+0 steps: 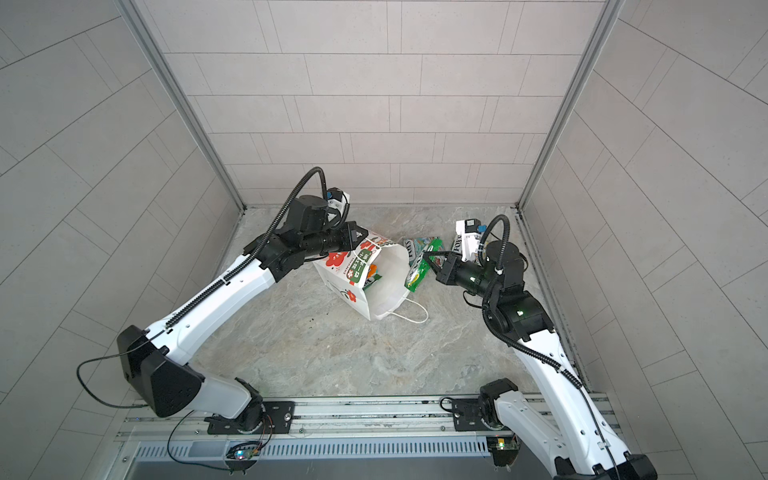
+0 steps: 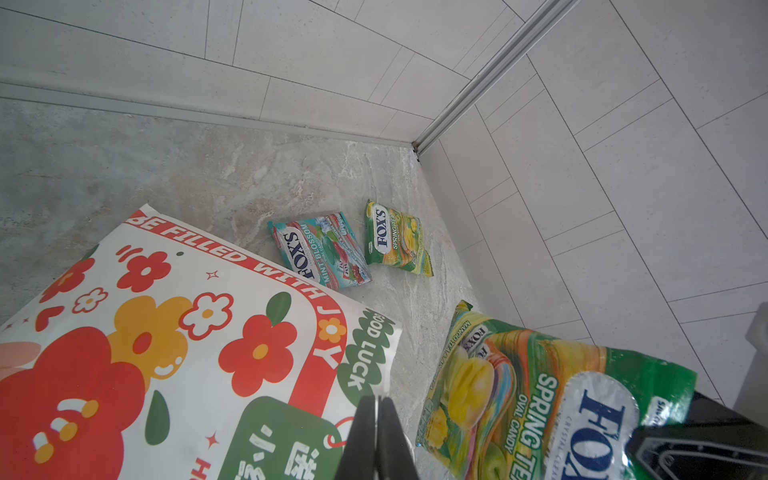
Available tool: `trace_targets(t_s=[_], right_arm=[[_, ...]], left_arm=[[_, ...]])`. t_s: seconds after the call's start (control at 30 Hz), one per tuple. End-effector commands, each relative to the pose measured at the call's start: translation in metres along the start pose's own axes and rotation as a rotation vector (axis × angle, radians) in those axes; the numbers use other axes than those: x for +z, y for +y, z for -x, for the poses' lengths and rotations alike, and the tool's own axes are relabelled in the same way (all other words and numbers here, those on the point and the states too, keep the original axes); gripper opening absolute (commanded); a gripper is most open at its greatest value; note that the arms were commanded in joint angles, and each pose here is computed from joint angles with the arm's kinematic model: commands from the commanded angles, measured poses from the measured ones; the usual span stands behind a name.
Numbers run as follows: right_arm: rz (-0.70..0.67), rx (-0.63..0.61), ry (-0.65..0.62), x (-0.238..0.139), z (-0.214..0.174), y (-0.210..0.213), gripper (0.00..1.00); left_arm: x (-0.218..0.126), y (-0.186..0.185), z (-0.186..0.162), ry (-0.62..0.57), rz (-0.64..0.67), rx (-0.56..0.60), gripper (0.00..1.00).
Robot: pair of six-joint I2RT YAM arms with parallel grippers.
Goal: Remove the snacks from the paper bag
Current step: 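Lower the green packet onto the table and open the right gripper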
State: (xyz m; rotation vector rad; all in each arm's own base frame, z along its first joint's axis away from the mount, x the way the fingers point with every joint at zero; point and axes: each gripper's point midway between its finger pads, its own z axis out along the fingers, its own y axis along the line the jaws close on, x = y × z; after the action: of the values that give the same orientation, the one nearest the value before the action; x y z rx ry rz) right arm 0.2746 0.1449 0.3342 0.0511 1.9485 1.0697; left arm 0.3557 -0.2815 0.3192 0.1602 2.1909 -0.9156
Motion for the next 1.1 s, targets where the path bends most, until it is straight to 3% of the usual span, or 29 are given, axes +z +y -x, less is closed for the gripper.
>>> trace_targets(t_s=[0.0,0.37,0.57,1.07], right_arm=[[-0.06,-0.029,-0.001,-0.012,0.001,-0.012,0.0],[-0.306,-0.038,0.103,-0.007,-0.03,-0.092,0.0],[-0.237,-0.045,0.165,0.018,-0.047,-0.107,0.0],[0.049,0.116,0.233,0.084,-0.051,-0.095,0.0]], left_arm=[[-0.004,-0.006,0.003,-0.015,-0.019,0.007,0.0],[-0.009,-0.006,0.002,-0.019,-0.022,0.006,0.0],[-0.015,-0.003,0.002,-0.034,-0.005,0.018,0.0],[-0.023,-0.001,0.004,-0.058,0.012,0.03,0.0]])
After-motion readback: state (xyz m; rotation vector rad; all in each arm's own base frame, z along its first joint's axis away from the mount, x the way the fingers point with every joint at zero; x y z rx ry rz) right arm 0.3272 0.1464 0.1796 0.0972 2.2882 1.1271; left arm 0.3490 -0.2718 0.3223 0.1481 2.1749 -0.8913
